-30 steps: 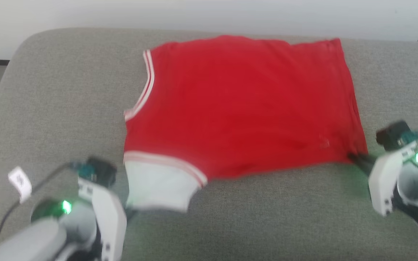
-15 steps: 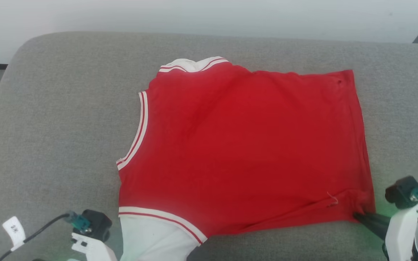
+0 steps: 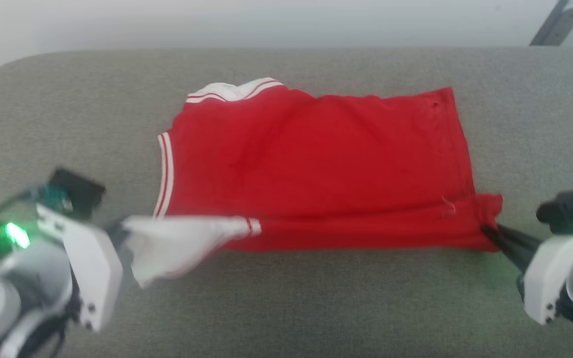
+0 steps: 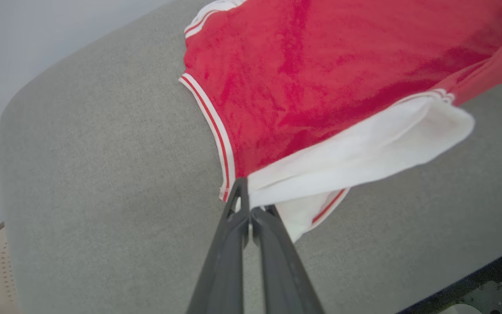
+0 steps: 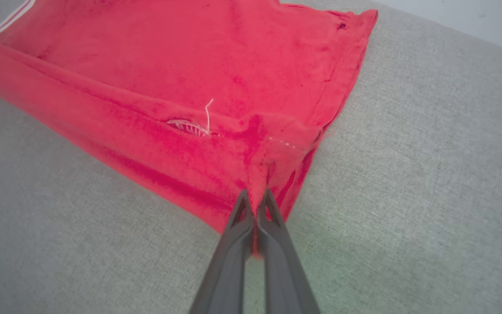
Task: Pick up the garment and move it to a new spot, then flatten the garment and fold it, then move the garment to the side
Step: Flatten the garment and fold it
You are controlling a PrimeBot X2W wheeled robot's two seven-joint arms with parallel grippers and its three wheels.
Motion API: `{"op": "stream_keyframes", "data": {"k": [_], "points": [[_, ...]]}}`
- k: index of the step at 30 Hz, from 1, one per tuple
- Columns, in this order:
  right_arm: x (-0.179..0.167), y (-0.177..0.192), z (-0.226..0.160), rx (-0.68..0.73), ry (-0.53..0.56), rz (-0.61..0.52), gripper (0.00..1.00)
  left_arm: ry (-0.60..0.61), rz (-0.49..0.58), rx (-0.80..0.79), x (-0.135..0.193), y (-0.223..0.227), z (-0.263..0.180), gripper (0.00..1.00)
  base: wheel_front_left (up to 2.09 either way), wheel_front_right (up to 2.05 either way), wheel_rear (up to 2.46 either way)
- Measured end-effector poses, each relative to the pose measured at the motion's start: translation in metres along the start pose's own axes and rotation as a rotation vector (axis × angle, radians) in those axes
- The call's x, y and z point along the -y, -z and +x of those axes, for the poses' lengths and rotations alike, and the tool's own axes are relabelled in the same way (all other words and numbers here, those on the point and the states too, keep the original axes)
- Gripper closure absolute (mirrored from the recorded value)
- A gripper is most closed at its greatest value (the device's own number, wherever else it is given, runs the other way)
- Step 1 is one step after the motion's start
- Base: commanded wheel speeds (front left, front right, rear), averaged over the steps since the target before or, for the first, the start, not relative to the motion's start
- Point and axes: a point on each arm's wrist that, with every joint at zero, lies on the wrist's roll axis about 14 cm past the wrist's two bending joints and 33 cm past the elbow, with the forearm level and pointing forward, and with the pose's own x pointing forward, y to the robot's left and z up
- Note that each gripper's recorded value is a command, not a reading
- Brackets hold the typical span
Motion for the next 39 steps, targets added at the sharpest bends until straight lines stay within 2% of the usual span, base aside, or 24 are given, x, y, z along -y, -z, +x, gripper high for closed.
{"op": "stream_keyframes", "data": {"k": [9, 13, 20, 26, 27, 28, 29, 30, 31, 32, 35, 39], "points": [[0.013, -0.028, 0.025, 0.043, 0.063, -0.036, 1.00, 0.006, 0.106, 0.018, -0.026, -0.043, 0.057, 1.00, 0.00, 0.00, 0.00], [0.022, -0.028, 0.042, 0.019, 0.088, -0.041, 1.00, 0.022, 0.108, 0.005, -0.032, -0.049, 0.091, 1.00, 0.00, 0.00, 0.00], [0.022, -0.012, 0.073, -0.052, 0.077, -0.017, 1.00, 0.054, 0.085, -0.095, -0.034, -0.028, 0.143, 1.00, 0.00, 0.00, 0.00], [0.018, -0.004, 0.088, -0.098, 0.060, -0.004, 1.00, 0.070, 0.021, -0.207, -0.033, 0.006, 0.165, 1.00, 0.00, 0.00, 0.00], [0.018, -0.005, 0.089, -0.100, 0.059, -0.006, 0.95, 0.073, 0.009, -0.219, -0.031, 0.010, 0.166, 0.92, 0.00, 0.00, 0.00], [0.018, -0.005, 0.090, -0.103, 0.059, -0.007, 0.78, 0.073, -0.008, -0.225, -0.032, 0.011, 0.167, 0.74, 0.00, 0.00, 0.00], [0.018, -0.005, 0.091, -0.106, 0.058, -0.004, 0.67, 0.069, -0.027, -0.224, -0.032, 0.010, 0.168, 0.58, 0.00, 0.00, 0.00], [0.018, -0.007, 0.091, -0.106, 0.059, -0.006, 0.58, 0.063, -0.040, -0.221, -0.033, 0.009, 0.169, 0.33, 0.00, 0.00, 0.00], [0.018, -0.010, 0.091, -0.099, 0.059, -0.014, 0.35, 0.065, -0.053, -0.217, -0.033, 0.007, 0.168, 0.03, 0.00, 0.00, 0.00], [0.017, -0.013, 0.091, -0.087, 0.058, -0.017, 0.00, 0.067, -0.060, -0.208, -0.033, 0.003, 0.167, 0.00, 0.00, 0.00, 0.00], [0.018, -0.021, 0.088, -0.062, 0.059, -0.023, 0.00, 0.058, -0.082, -0.189, -0.035, -0.007, 0.162, 0.00, 0.00, 0.00, 0.00], [0.026, -0.049, 0.080, 0.049, 0.082, -0.033, 0.00, 0.046, -0.075, -0.135, -0.039, -0.024, 0.150, 0.00, 0.00, 0.00, 0.00]]}}
